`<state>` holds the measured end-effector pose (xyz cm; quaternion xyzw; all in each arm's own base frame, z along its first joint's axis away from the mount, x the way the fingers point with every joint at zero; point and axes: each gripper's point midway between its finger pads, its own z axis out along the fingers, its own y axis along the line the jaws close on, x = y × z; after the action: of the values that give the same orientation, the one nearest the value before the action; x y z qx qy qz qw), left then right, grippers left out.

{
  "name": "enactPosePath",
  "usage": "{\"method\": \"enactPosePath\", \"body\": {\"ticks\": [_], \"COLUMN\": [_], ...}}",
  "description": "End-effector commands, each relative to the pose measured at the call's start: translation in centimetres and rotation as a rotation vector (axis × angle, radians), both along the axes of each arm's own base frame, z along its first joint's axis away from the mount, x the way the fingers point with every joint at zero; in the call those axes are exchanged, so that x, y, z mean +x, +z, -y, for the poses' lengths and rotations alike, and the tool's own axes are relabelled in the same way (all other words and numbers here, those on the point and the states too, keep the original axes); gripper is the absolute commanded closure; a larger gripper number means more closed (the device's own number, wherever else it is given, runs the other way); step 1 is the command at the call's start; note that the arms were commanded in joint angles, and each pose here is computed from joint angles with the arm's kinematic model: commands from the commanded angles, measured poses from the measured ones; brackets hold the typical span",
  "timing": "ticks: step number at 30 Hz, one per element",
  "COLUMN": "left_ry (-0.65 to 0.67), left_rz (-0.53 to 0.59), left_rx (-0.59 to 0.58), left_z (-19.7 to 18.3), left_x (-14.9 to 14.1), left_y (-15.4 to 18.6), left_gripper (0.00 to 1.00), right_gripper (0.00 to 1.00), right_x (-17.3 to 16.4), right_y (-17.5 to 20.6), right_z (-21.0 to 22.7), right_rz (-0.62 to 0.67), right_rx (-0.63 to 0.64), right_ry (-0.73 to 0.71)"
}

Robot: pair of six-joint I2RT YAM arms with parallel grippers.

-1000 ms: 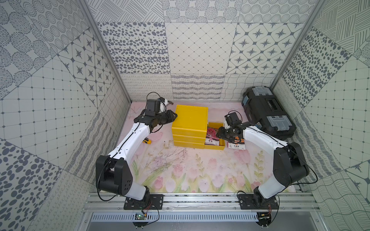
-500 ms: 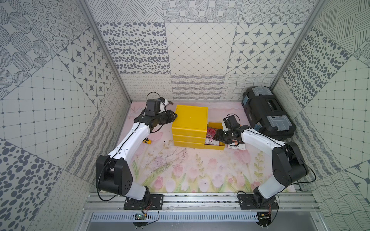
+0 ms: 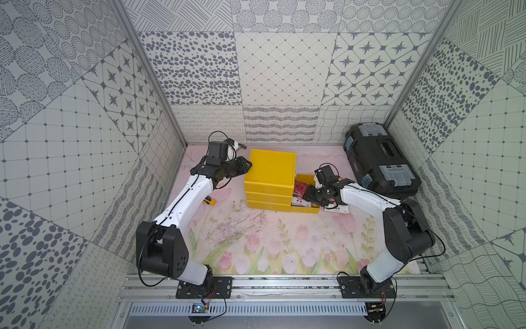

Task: Take the seed bags out of the drawer
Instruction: Pick up the seed packet from the drawer.

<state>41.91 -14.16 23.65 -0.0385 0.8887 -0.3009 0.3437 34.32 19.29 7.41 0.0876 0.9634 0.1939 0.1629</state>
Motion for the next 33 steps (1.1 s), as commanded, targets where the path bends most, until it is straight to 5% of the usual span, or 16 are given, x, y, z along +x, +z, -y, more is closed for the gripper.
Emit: {"method": "enactPosePath", "body": {"ticks": [1, 9, 20, 33], "left_ry": [-0.022, -0.025, -0.025, -0.024], "left_rz": [-0.268, -0.267, -0.265, -0.268], "left_rx": [0.047, 0.043, 0.042, 0.043], "left_z": [-0.4, -0.3, -0.3, -0.3], "left_x": [-4.4, -4.4, -4.4, -4.4], "left_y": [-5.2, -5.1, -5.0, -5.1], "left_gripper": [0.75, 0.75, 0.75, 0.75], "right_gripper": [0.47, 0.46, 0.47, 0.97], "right_x": [0.3, 0.2, 0.7, 2.0], "right_y": [0.3, -0.1, -2.0, 0.5], "right_z": [0.1, -0.4, -2.2, -2.5], "right_rz": [0.016, 0.0, 0.001, 0.075], "right_rx": [-0.044, -0.048, 0.099, 0.138], "right_ry": [0.013, 0.027, -0.039, -0.061]}}
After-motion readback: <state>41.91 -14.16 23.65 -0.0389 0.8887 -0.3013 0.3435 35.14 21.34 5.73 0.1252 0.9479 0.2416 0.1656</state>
